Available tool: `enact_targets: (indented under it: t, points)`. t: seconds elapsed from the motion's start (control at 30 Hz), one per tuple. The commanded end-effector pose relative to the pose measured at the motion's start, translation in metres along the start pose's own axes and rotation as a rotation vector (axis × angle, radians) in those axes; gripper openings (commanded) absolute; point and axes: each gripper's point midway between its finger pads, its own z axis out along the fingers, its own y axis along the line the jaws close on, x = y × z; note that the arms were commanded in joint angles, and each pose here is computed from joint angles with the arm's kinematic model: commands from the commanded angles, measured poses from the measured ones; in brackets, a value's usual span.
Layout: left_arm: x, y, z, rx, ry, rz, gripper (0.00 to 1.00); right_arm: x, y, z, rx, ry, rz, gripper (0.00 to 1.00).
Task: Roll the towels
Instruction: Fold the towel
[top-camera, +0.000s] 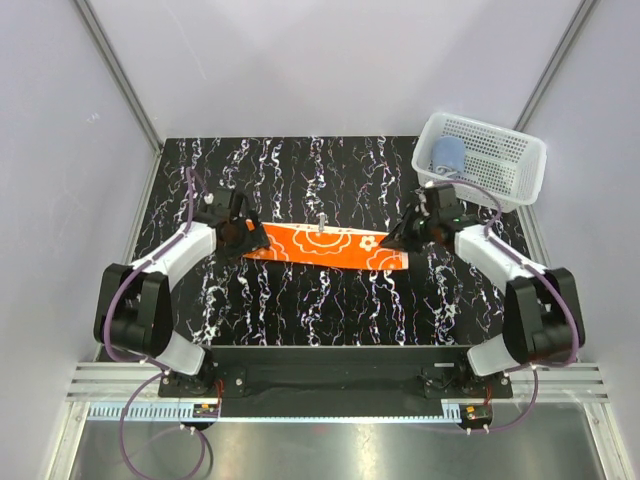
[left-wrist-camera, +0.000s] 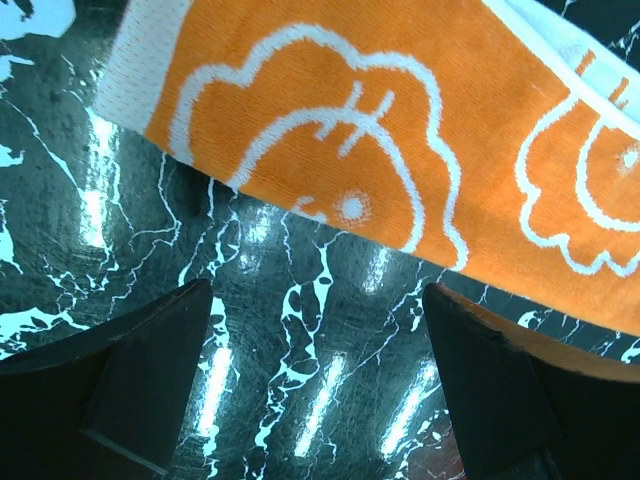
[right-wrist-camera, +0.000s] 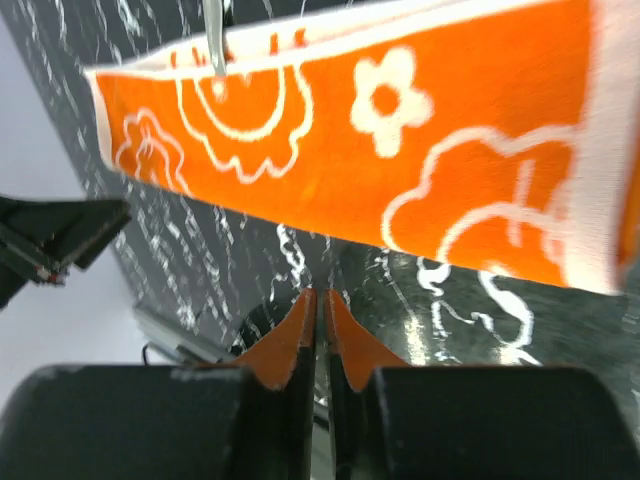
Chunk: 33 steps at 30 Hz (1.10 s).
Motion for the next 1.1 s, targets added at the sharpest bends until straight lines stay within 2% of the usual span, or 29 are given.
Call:
enact_targets:
  t: [0.0,0.13,0.37,0.57,0.67,1.07]
  points:
    - [-0.025,-0.004,0.001,0.022,-0.093,-0.04,0.92,0.005,0.046,0.004,-0.228,0.062,-0.017,0.11]
    - [-0.036,-0.003,0.005,0.029,-0.105,-0.079,0.92,0.017,0.03,0.021,-0.198,0.119,0.031,0.07]
    - [-0.043,0.004,0.017,-0.011,-0.107,-0.095,0.92,0.033,-0.028,0.045,-0.001,0.162,0.067,0.06]
    - [-0.044,0.015,0.034,-0.023,-0.079,-0.142,0.91,0.026,-0.075,0.054,-0.002,0.169,0.23,0.04]
    - [-0.041,0.017,0.042,-0.034,-0.066,-0.151,0.91,0.027,-0.093,0.053,0.03,0.172,0.252,0.04]
    - [-0.024,0.041,0.056,-0.146,-0.016,-0.183,0.91,0.034,-0.12,0.051,0.12,0.206,0.275,0.06]
